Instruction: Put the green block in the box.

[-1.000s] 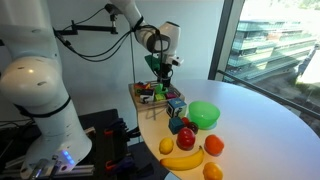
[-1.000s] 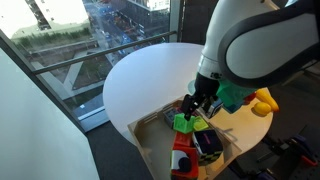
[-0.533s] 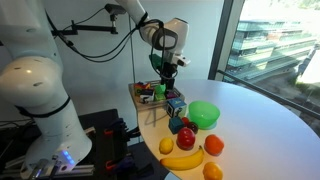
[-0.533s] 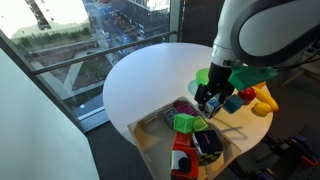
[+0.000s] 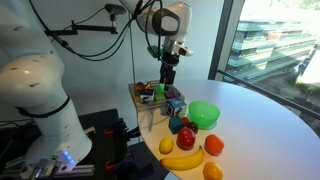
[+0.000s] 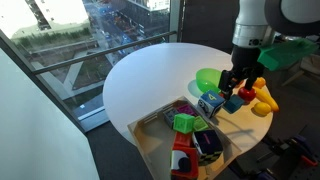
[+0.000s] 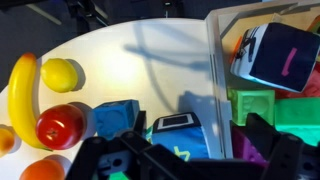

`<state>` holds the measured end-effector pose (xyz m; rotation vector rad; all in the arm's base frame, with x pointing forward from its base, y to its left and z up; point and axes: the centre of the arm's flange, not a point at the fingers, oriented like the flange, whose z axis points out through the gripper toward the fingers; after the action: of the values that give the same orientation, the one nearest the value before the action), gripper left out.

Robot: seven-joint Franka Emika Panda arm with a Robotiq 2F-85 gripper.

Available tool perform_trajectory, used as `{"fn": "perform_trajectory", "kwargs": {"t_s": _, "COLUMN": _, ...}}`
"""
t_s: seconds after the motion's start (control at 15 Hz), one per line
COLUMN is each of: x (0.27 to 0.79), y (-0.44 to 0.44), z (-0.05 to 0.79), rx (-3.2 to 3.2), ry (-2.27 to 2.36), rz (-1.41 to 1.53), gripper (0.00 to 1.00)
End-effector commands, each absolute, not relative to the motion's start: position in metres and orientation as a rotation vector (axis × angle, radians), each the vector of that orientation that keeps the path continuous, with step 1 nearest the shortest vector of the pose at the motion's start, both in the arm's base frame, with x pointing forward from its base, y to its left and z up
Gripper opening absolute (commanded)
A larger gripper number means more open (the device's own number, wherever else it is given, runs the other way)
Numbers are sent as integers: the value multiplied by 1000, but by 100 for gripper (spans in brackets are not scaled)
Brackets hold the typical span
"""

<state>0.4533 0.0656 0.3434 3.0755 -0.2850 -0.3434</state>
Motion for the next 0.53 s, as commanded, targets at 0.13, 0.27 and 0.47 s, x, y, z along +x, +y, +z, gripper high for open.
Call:
{"fn": "perform_trajectory", "kwargs": {"t_s": 0.13, "x": 423, "y": 31, "z": 390, "rx": 3005, "ry": -328, "rz": -361, "gripper": 100}}
{"fn": "perform_trajectory", "kwargs": {"t_s": 0.27, "x": 415, "y": 20, "z": 402, "rx": 2991, "ry": -341, "rz": -371, "gripper": 100}}
{"fn": "perform_trajectory", "kwargs": {"t_s": 0.47, "x": 400, "y": 4, "z": 418, "rx": 2979, "ry": -342, "rz": -400, "gripper": 100}}
